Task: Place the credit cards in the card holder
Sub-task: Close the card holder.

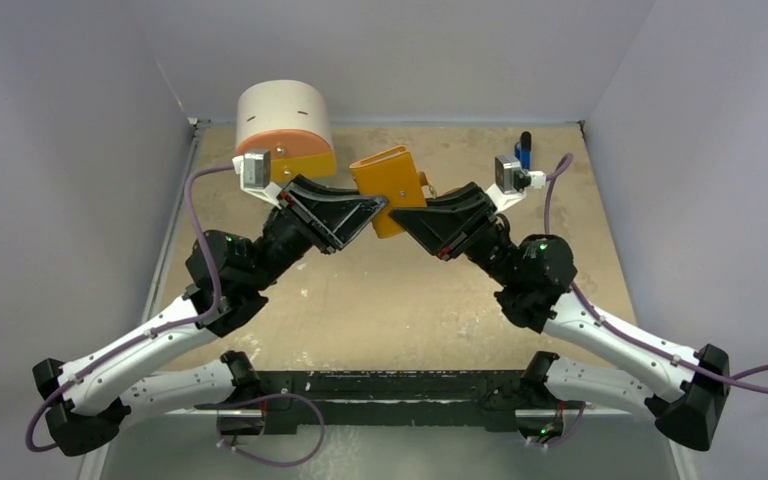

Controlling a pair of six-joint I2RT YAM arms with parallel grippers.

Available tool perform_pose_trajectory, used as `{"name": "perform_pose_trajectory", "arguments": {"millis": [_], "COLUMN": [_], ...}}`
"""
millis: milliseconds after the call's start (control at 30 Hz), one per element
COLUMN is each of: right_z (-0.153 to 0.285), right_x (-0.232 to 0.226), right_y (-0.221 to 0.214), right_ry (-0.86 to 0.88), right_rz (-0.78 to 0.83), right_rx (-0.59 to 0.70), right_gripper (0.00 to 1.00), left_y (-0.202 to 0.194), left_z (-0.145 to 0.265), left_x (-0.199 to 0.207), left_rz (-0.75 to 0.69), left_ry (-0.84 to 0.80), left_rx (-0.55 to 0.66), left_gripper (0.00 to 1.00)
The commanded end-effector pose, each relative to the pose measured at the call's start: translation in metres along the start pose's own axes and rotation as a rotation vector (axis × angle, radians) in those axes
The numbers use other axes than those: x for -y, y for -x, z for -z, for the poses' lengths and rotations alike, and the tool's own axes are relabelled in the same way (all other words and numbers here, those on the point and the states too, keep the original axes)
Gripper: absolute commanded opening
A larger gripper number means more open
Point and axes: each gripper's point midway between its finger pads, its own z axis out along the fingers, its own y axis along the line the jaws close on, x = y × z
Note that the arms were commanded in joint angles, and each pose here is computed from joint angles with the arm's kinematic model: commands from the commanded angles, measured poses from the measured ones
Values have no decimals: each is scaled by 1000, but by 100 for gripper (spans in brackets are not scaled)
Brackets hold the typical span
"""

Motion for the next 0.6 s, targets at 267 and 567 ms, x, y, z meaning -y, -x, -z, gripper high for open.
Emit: {"name": "perform_pose_trajectory", "arguments": {"millis": [267,567], "right_z": [-5,-6], "right_x": [-16,-15], "right_y": [17,14], "right_ry": [63,66], "right_rz": [-14,-27], "right_rx": [78,65], "right_gripper": [0,0], "left_y": [7,7], "left_z": [0,0], "left_x": [27,28], "left_rz": [2,-14], "left_ry": [-98,-103], "left_rx": [-5,-7], "left_gripper": [38,12]}}
